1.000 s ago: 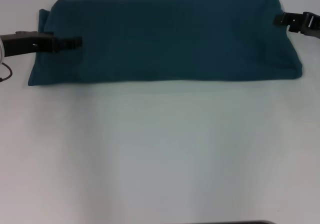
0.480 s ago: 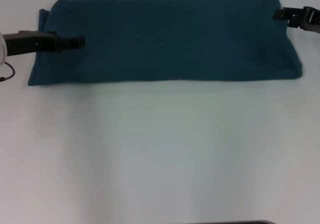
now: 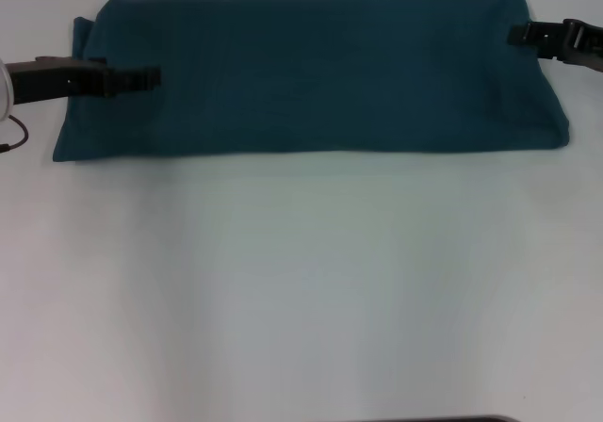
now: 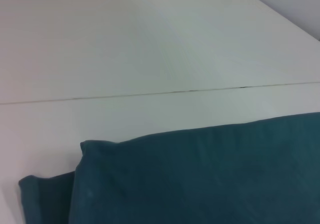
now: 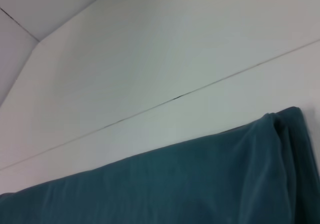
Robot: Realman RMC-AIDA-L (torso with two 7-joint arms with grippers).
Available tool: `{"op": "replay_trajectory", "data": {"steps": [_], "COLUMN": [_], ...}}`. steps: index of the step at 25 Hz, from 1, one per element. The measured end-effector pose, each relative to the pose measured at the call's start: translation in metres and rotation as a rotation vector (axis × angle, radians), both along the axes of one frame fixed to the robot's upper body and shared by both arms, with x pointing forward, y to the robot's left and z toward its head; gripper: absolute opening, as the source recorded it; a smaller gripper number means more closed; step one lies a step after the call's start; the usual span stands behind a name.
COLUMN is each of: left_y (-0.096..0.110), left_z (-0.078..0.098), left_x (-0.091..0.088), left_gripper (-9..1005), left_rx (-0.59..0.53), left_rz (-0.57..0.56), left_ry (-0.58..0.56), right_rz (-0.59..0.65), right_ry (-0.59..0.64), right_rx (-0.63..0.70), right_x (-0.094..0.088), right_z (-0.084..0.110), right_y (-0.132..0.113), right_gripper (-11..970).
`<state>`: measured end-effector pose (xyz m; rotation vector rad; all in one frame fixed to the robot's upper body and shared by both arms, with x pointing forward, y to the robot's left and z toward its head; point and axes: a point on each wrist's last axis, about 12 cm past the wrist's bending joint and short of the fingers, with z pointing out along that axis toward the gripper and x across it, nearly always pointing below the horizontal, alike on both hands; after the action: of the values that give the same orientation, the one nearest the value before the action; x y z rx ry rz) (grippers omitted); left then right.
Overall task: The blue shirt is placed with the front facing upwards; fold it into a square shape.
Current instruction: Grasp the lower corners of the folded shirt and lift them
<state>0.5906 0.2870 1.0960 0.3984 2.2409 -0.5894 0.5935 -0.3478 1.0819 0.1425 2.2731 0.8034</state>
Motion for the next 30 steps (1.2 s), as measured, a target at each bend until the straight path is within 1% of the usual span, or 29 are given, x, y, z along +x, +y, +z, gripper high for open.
{"op": "replay_trajectory", "data": {"steps": [7, 12, 21, 28, 30], "left_y": [0.001, 0.003, 0.003, 0.003, 0.003], "left_z": [0.0, -0.001, -0.001, -0.001, -0.001], "left_x": [-0.001, -0.002, -0.002, -0.002, -0.002], "left_gripper": [920, 920, 919, 920, 921], "left_rx": [0.001, 0.002, 0.005, 0.006, 0.006], "left_rz": [0.001, 0.004, 0.004, 0.004, 0.004], "left_ry": [0.002, 0.004, 0.002, 0.0, 0.001], "right_rz": [-0.008, -0.008, -0.009, -0.039, -0.052], "right_ry": [-0.006, -0.007, 0.009, 0.007, 0.008], "right_rx": [-0.008, -0.011, -0.02, -0.012, -0.012], "right_x": [0.003, 0.003, 0.001, -0.003, -0.005], "right_z": [-0.002, -0.002, -0.006, -0.008, -0.008], "right_y": [0.004, 0.004, 0.005, -0.004, -0.008], "right_gripper": [569, 372, 172, 15, 15]}}
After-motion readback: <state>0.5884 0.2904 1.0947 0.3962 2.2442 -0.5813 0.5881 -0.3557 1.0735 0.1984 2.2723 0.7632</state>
